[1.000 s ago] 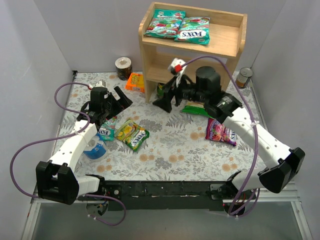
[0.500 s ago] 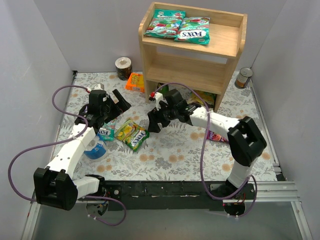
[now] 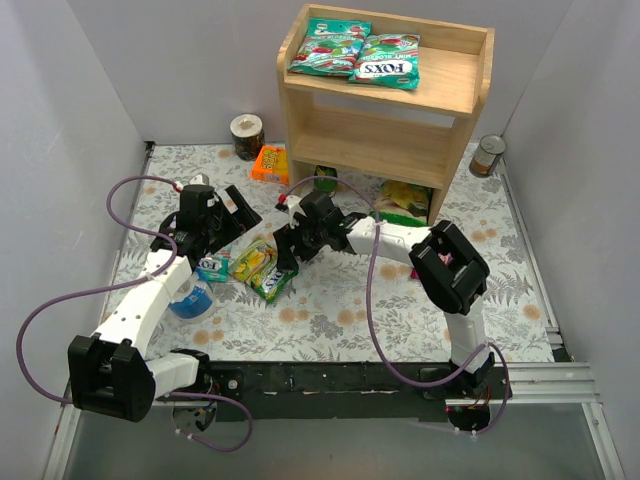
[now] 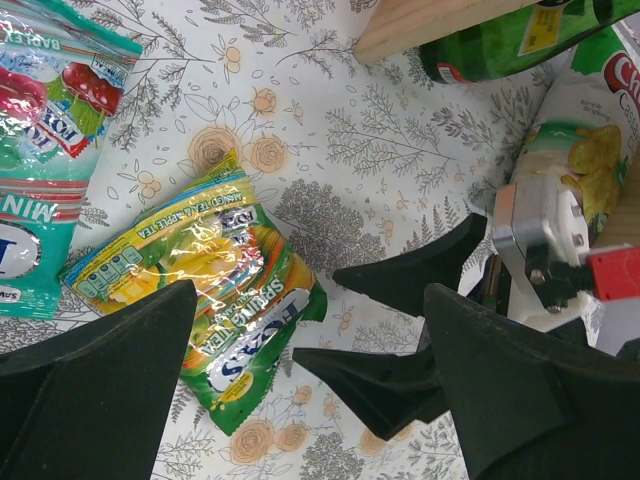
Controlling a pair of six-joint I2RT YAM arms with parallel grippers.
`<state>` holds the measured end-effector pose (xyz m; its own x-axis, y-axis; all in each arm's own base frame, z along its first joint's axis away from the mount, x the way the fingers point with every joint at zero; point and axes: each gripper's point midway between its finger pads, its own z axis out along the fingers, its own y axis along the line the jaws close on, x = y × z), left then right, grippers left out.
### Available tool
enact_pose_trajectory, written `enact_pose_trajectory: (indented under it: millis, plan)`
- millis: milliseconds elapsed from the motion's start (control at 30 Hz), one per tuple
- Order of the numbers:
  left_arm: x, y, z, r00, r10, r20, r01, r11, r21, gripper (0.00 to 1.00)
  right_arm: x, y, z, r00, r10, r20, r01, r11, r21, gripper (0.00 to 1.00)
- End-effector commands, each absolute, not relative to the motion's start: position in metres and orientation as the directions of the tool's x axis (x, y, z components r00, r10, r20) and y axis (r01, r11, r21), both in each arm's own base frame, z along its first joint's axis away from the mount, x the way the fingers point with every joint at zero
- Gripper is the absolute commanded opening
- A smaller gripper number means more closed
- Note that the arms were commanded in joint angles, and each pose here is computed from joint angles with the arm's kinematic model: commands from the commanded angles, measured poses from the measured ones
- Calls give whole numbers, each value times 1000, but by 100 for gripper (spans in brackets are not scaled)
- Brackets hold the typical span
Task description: Place and organize the candy bags onto the shelf
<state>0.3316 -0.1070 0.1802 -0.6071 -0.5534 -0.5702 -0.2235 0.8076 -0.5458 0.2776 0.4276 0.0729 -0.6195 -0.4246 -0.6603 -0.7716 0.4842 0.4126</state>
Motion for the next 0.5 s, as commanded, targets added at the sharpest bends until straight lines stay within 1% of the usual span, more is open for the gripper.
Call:
enact_pose_trajectory:
  millis: [0, 33, 100, 133, 167, 200, 300, 433, 467]
  plan:
    - [325, -107, 185, -603, -552, -577, -210, 807, -552, 98, 302, 444, 86, -600, -373, -708, -772, 501, 390, 79]
    - [326, -107, 185, -603, -550, -577, -209, 808, -551, 98, 301, 446, 77, -606, -384, -696, -770, 503, 393, 79]
    - [326, -108, 184, -607, -549, -575, -208, 808, -552, 98, 308, 447, 74, -612, -393, -686, -763, 522, 381, 75]
    - [326, -108, 184, -607, -549, -575, -208, 808, -552, 98, 311, 447, 64, -624, -403, -669, -753, 540, 377, 73]
    - [326, -109, 183, -609, -548, -573, -208, 808, -552, 98, 316, 444, 59, -625, -412, -663, -746, 566, 352, 68]
    - [326, -109, 184, -610, -548, -573, -205, 807, -554, 98, 314, 440, 54, -632, -430, -645, -742, 577, 342, 66]
    - [325, -110, 183, -615, -545, -570, -202, 807, -554, 98, 312, 437, 50, -631, -441, -638, -743, 579, 335, 58]
    - [325, -111, 181, -621, -541, -567, -201, 809, -553, 98, 294, 429, 52, -642, -453, -619, -748, 549, 374, 39]
    - [326, -111, 180, -622, -543, -564, -203, 808, -554, 98, 284, 424, 45, -654, -467, -595, -743, 541, 393, 30]
